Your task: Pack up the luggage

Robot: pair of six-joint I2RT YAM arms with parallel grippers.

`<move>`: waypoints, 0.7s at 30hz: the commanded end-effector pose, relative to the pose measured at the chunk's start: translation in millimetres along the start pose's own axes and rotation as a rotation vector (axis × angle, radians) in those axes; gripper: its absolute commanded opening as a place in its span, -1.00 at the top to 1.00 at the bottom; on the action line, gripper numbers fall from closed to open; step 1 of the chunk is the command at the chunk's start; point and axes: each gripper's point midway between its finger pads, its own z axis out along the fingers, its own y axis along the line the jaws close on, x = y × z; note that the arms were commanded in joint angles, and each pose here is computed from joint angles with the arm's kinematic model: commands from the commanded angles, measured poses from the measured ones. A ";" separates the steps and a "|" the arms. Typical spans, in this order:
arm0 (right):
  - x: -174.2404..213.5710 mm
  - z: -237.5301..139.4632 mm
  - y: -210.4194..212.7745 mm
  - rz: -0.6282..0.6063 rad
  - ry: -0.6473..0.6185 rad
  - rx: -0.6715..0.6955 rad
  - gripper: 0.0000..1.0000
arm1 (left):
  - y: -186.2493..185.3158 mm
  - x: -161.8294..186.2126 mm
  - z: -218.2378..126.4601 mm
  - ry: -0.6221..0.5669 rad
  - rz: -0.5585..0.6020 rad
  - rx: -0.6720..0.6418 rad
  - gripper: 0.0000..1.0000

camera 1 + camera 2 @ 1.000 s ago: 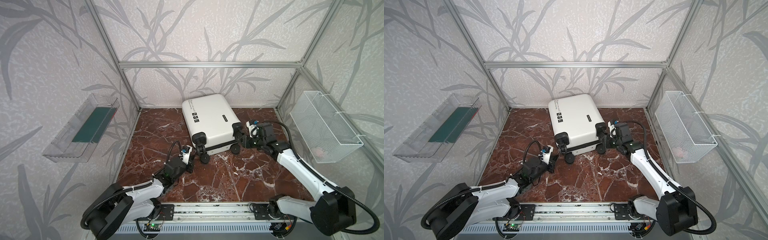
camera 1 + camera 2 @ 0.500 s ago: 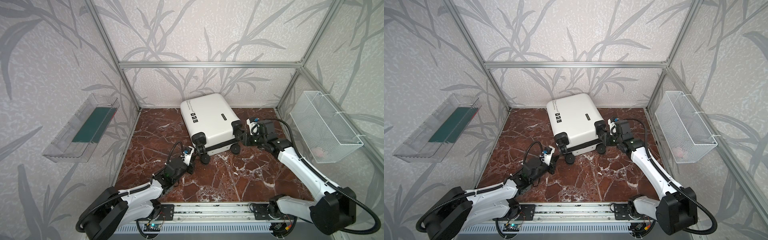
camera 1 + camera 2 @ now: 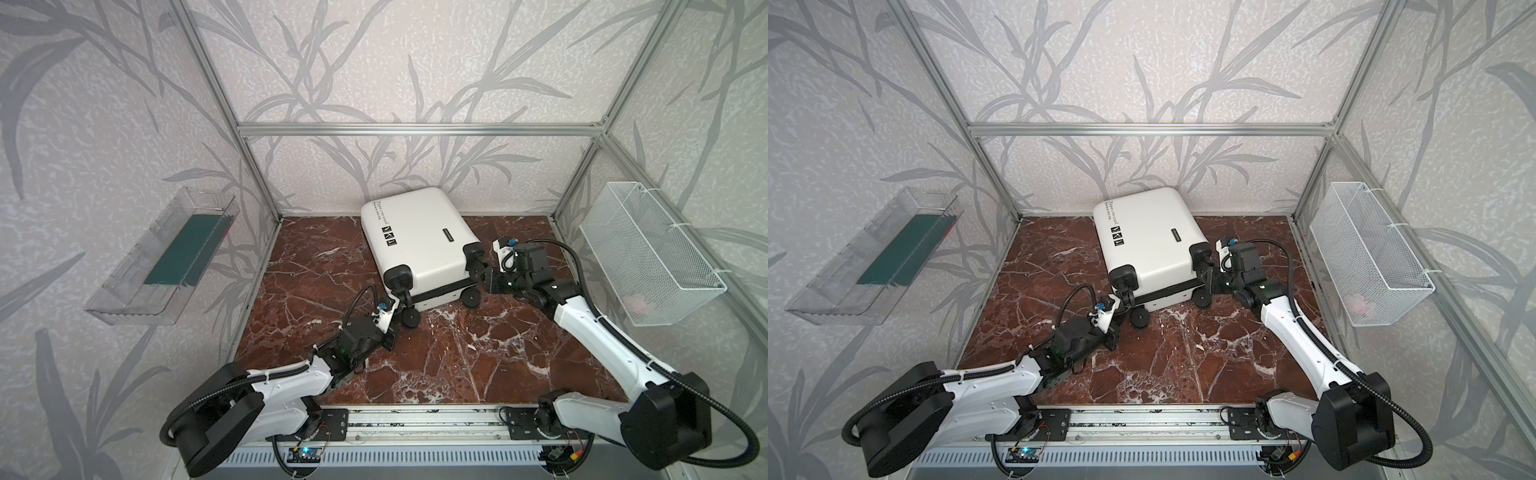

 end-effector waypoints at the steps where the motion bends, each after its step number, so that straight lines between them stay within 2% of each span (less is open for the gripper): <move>1: -10.9 2.4 15.7 0.005 -0.053 -0.056 0.88 | -45.1 -37.4 -1.1 -0.117 0.069 0.169 1.00; 6: -5.9 4.7 16.7 0.003 -0.045 -0.054 0.89 | -61.2 -44.6 4.3 -0.126 0.125 0.182 1.00; 21: 1.6 6.4 26.3 -0.017 -0.029 -0.060 0.91 | -118.0 -56.6 48.5 -0.187 0.163 0.272 1.00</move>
